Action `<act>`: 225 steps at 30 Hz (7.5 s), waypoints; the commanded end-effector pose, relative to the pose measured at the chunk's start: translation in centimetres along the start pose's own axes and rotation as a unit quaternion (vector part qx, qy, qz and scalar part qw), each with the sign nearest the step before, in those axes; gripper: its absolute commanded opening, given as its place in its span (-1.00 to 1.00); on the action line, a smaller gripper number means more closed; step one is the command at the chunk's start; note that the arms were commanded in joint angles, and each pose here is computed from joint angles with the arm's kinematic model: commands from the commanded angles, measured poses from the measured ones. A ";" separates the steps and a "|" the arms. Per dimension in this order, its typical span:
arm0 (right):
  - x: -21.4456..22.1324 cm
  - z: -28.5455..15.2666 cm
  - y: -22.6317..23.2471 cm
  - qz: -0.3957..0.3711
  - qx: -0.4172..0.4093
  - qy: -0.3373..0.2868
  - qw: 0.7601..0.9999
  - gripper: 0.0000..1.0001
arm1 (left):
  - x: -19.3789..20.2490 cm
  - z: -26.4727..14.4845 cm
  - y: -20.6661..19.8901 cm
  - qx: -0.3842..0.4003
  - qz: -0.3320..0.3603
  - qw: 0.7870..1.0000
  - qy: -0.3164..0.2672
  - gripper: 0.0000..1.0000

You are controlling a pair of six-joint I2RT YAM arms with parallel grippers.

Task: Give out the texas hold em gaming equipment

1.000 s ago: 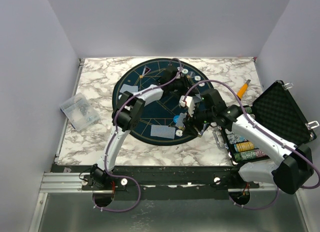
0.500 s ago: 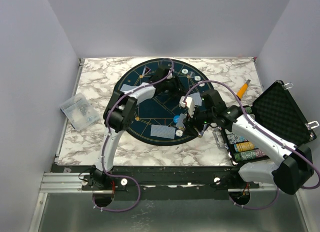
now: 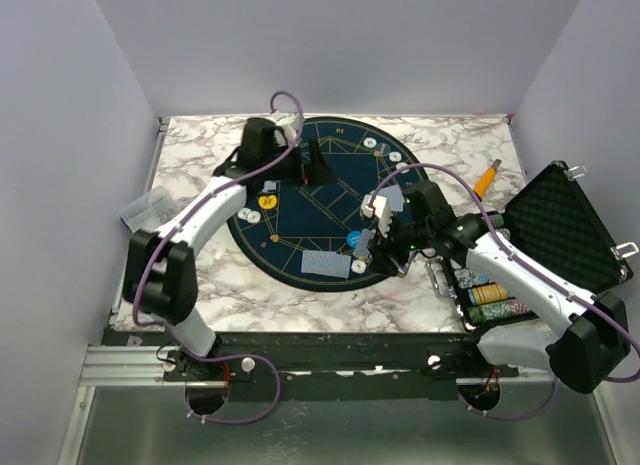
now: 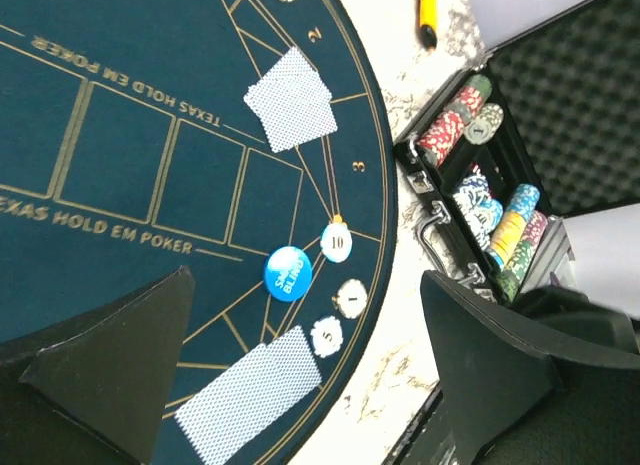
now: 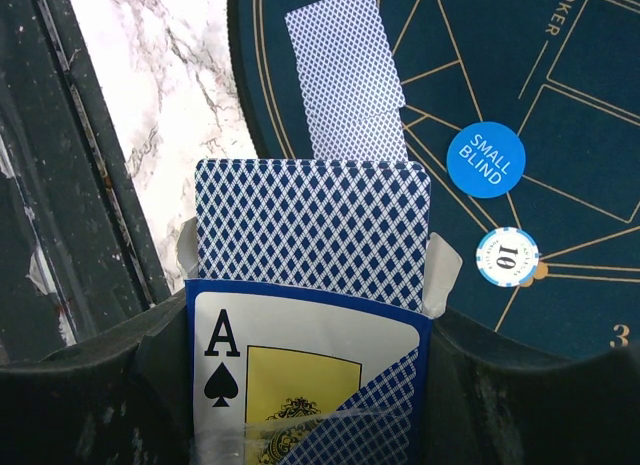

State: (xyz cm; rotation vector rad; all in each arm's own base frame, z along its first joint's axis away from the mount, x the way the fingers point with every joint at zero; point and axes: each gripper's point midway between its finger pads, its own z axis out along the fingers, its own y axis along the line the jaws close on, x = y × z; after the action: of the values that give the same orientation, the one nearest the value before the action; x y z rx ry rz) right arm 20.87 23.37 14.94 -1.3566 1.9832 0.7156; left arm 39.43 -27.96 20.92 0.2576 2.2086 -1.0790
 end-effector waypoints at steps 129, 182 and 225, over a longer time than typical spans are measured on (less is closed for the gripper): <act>2.0 1.0 -0.8 0.037 0.003 0.022 0.999 -0.99 | -5.7 0.3 11.2 0.011 0.803 0.595 0.037 -1.00; 2.7 1.4 -1.1 0.032 0.001 0.038 0.999 -0.99 | -2.1 2.6 19.1 -0.011 0.847 0.499 0.181 0.56; 0.6 -0.4 1.7 0.000 -0.047 -0.021 0.999 -0.99 | 15.6 -1.0 -10.6 0.267 -0.027 0.936 0.227 0.84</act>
State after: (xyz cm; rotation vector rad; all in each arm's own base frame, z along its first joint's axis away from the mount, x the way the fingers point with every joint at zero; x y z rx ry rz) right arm 19.67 23.24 14.35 -1.3689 1.9750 0.8061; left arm 22.41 -34.45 18.95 0.7742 2.2343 -1.7621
